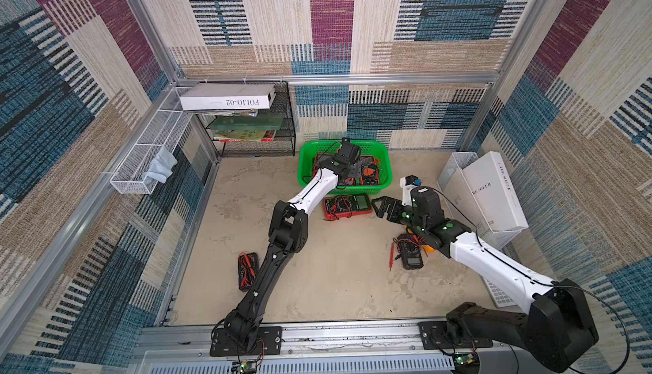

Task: Put the multimeter into the basket
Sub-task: Place the multimeter in the basket.

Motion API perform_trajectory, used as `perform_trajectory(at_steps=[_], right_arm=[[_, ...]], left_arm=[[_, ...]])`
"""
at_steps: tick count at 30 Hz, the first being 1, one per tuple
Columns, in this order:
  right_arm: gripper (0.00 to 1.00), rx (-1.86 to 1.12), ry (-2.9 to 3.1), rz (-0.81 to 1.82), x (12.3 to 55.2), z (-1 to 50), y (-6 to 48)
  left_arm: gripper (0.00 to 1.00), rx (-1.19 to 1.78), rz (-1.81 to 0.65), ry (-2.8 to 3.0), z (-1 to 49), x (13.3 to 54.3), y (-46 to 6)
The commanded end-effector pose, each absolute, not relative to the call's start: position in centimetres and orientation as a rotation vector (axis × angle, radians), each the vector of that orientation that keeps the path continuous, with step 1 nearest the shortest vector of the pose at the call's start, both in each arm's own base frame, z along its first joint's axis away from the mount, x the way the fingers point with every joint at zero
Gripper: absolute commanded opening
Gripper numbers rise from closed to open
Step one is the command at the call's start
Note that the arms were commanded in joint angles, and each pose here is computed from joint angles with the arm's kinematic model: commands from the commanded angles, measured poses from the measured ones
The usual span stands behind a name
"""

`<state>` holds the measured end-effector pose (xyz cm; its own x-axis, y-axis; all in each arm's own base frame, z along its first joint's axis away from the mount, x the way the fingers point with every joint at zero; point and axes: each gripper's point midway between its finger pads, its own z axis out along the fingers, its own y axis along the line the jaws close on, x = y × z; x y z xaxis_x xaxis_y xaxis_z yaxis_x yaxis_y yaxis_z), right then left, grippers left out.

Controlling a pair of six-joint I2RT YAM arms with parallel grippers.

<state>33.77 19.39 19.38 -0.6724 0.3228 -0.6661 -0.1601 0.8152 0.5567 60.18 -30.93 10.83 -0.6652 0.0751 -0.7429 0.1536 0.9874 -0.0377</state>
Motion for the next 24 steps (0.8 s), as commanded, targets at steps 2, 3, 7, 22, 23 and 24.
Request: perform_trajectory(at_steps=[2,3,7,22,23,24], right_arm=[[0.99,0.112,2.175,0.757,33.5,20.1,19.3],[1.0,0.111,2.17,0.76,33.4,20.3,19.3],[0.99,0.11,2.161,0.759,33.1,20.7,19.3],[1.0,0.111,2.155,0.74,32.0,21.0,19.4],[1.0,0.109,2.158,0.739,32.0,20.8,19.5],[1.0,0.11,2.16,0.739,32.0,20.7,19.5]], left_arm=[[1.0,0.142,-0.107,2.353,10.8,59.2,-30.1],[1.0,0.138,-0.107,2.351,11.1,59.2,-30.0],[1.0,0.135,-0.128,2.338,12.8,58.9,-30.0],[1.0,0.141,-0.268,2.275,22.4,55.4,-29.4],[1.0,0.142,-0.267,2.28,22.7,54.8,-29.1],[1.0,0.142,-0.267,2.284,23.0,54.2,-28.8]])
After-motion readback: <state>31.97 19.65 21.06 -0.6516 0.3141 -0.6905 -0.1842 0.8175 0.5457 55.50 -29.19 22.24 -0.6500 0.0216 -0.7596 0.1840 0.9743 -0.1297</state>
